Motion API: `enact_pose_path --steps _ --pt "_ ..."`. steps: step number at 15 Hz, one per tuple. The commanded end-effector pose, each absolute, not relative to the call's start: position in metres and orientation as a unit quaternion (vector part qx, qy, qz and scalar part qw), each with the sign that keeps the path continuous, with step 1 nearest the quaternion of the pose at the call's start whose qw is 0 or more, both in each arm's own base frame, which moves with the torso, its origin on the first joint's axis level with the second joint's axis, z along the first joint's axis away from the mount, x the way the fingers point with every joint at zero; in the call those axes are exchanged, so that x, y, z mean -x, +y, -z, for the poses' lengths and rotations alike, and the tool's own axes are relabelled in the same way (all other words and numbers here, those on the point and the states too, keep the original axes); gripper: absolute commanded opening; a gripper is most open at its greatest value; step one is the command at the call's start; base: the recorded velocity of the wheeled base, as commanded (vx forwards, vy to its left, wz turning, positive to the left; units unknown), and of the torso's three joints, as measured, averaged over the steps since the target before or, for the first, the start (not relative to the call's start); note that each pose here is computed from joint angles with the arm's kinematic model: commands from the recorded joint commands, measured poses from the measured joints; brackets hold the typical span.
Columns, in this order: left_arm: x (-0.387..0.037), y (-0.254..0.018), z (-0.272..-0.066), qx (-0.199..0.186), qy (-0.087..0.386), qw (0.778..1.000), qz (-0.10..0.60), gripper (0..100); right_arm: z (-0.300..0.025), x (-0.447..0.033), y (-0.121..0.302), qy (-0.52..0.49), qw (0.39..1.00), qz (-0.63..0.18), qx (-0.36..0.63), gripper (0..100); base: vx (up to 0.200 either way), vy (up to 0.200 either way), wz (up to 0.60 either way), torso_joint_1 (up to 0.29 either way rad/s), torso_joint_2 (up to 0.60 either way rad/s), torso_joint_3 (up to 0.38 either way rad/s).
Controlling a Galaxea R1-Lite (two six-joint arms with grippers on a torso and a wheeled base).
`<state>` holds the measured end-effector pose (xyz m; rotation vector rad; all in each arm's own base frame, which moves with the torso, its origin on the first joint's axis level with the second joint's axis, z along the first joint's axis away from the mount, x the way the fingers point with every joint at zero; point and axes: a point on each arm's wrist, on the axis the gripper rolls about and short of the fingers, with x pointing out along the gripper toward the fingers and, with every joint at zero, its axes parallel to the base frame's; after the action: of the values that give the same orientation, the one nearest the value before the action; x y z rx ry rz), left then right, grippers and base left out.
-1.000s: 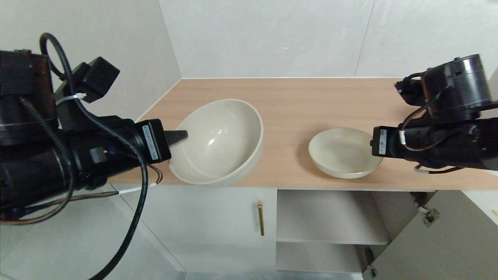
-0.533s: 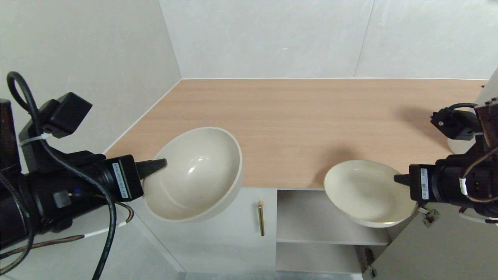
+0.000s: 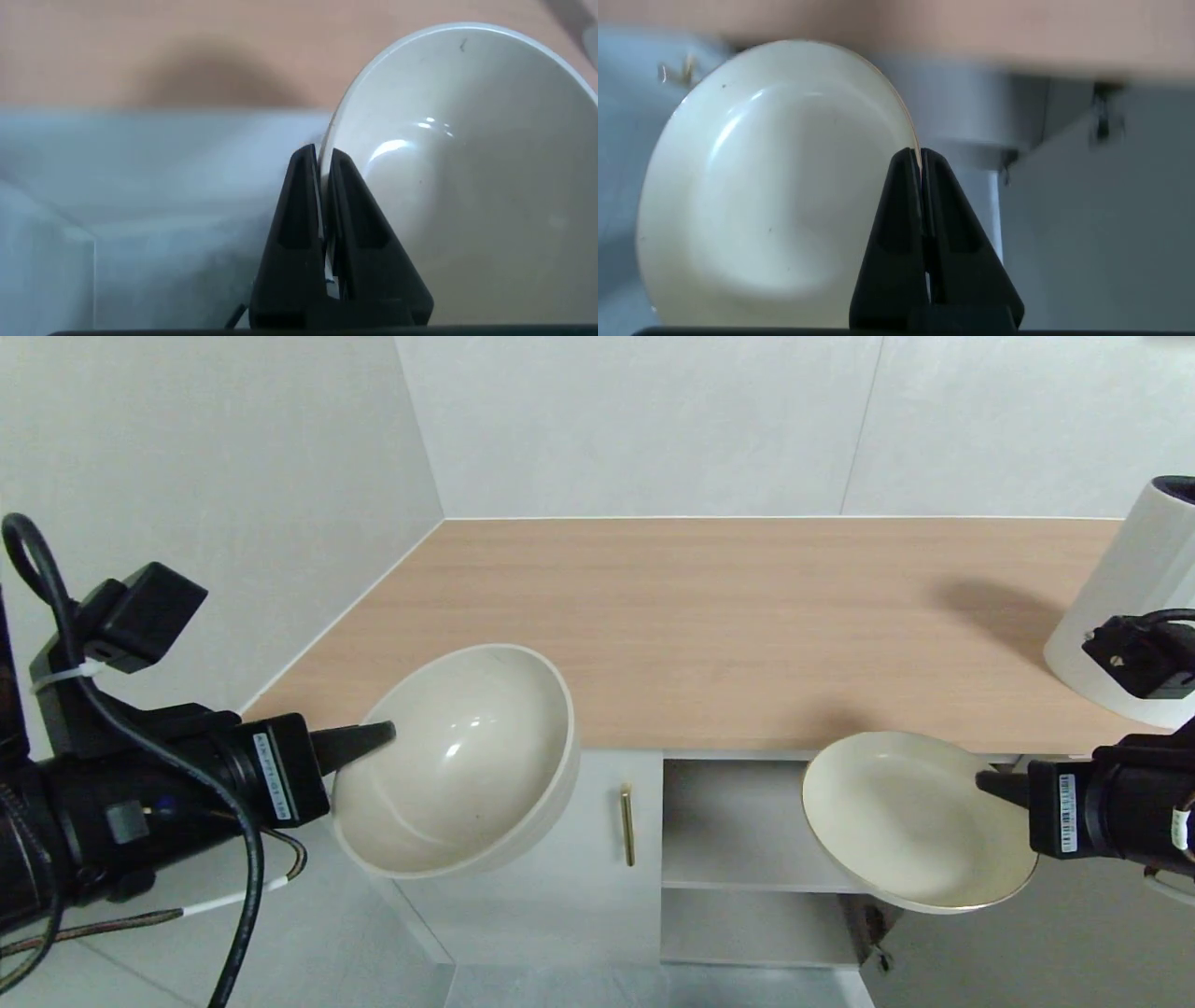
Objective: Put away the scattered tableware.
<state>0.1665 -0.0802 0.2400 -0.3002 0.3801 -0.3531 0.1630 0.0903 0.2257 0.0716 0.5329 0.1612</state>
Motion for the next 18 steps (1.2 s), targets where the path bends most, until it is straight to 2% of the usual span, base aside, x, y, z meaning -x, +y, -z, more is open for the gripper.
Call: enact_pose_path --steps 1,11,18 --pt "-0.169 -0.081 -0.238 0.146 0.192 0.955 0.172 0 -0.221 -0.165 0.091 0.271 0.959 -0.078 -0.028 0 0.000 0.000 0.00 0.000 0.00 0.000" --pt "-0.176 -0.085 -0.233 0.130 0.202 0.955 0.174 0 -0.205 -0.176 0.098 0.300 0.951 -0.073 -0.010 0 0.000 0.000 0.00 0.000 0.00 0.000" --pt "-0.178 -0.086 -0.230 0.128 0.209 0.954 0.172 0 -0.198 -0.185 0.096 0.309 0.949 -0.058 -0.009 0 0.000 0.000 0.00 -0.182 0.41 0.223"
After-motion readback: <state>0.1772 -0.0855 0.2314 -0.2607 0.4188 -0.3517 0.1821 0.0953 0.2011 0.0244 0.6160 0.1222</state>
